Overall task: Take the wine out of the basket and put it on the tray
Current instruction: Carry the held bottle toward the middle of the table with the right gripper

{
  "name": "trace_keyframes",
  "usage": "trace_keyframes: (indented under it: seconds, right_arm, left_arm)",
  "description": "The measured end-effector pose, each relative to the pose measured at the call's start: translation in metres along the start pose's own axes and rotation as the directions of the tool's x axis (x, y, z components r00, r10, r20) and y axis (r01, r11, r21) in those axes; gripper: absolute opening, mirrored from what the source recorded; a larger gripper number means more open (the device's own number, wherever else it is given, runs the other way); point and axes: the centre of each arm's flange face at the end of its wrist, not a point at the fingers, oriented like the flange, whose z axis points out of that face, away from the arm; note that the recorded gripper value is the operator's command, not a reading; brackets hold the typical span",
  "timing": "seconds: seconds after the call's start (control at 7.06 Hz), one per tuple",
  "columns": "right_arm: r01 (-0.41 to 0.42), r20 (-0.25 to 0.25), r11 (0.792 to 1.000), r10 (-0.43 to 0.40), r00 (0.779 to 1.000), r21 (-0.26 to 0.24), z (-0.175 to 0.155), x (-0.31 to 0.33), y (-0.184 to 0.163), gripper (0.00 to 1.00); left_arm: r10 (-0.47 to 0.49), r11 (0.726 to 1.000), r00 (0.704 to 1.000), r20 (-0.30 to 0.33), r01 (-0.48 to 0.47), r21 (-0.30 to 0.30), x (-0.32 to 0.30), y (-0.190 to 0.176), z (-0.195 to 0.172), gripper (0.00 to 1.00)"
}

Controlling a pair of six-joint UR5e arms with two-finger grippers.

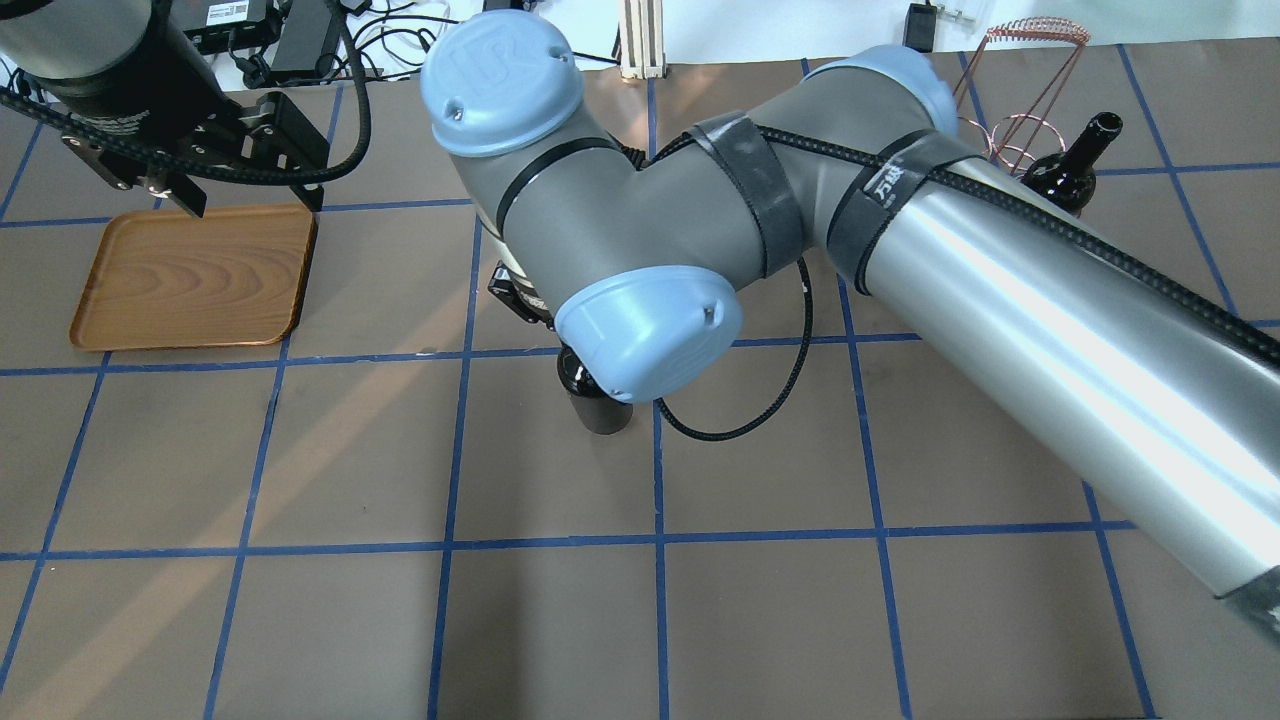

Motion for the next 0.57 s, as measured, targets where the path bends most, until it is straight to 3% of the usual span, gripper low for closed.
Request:
trace_keyframes:
  seconds: [0.57]
  right_arm:
    - [0.004,-0.027,1.0,-0.005,1.0,-0.019,0.015,0.003,0.015,0.14]
  left_arm:
    - [0.006,1.0,1.0,-0.005,-0.006,-0.006,-0.029,0.001,-0.001,1.0]
